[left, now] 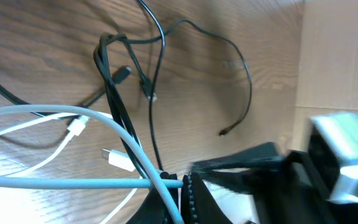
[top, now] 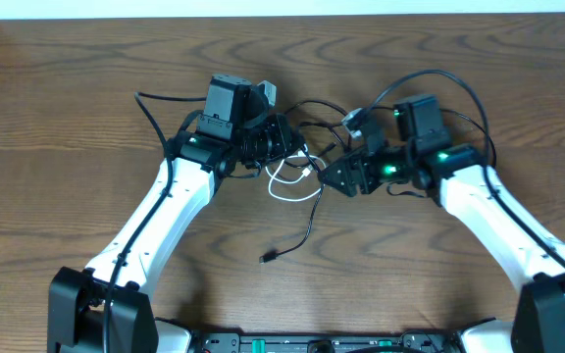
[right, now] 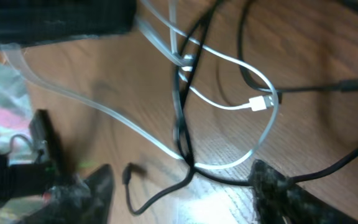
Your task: Untangle cables
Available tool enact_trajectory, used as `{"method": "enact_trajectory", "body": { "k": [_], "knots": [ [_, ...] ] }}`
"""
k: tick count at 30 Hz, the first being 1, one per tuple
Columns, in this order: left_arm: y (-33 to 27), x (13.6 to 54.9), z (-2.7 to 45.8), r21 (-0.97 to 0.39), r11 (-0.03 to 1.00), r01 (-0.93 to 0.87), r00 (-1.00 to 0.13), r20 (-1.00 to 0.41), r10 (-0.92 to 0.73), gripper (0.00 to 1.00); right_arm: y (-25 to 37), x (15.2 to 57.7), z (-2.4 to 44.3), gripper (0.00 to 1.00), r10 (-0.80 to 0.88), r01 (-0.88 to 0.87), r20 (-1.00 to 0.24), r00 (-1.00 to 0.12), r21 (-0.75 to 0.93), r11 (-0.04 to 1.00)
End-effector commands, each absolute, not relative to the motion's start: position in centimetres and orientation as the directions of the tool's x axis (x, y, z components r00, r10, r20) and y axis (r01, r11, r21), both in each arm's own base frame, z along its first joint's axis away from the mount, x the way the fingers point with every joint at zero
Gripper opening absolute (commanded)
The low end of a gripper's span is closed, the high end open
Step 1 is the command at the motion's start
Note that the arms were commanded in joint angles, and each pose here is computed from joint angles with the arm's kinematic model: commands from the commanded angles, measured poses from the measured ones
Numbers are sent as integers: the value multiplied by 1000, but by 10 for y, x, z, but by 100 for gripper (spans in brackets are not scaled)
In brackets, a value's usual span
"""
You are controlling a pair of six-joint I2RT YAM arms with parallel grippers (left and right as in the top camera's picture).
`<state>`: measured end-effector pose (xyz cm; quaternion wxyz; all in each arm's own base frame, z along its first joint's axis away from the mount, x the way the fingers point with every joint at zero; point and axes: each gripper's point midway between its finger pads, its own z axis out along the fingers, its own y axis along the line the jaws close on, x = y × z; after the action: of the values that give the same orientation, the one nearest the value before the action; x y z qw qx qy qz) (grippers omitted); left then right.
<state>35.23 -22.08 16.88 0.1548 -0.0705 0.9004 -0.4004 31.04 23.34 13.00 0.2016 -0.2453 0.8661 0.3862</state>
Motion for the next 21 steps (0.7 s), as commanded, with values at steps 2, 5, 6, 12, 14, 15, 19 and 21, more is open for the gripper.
{"method": "enact_trajectory", "body": {
  "k": [2,5,6,12,14,15,19,21],
  "knots": [
    [-226,344,171,-776,630,-34,-955,-161,-251,8,235,319,105,46,-323,-605,-540,-777,500,620],
    [-226,346,171,-776,630,-35,-953,-164,-255,7,238,319,103,15,-326,-611,-542,-774,506,609],
    [-227,346,172,-778,627,-37,-952,-163,-258,7,239,319,102,13,-330,-612,-541,-773,504,609],
    [-231,349,176,-790,612,-36,-948,-167,-271,7,253,319,91,9,-356,-636,-548,-757,493,594],
    [-231,349,176,-789,614,-35,-948,-169,-270,7,254,319,87,1,-362,-636,-543,-758,491,595],
    [-231,349,176,-789,614,-35,-948,-169,-271,8,254,319,84,1,-365,-633,-537,-760,489,600],
    [-230,352,178,-790,612,-29,-944,-180,-277,7,249,323,77,5,-366,-620,-527,-767,464,632],
    [-230,351,178,-792,610,-30,-945,-176,-274,7,242,328,74,13,-344,-588,-512,-787,457,667]
  ]
}}
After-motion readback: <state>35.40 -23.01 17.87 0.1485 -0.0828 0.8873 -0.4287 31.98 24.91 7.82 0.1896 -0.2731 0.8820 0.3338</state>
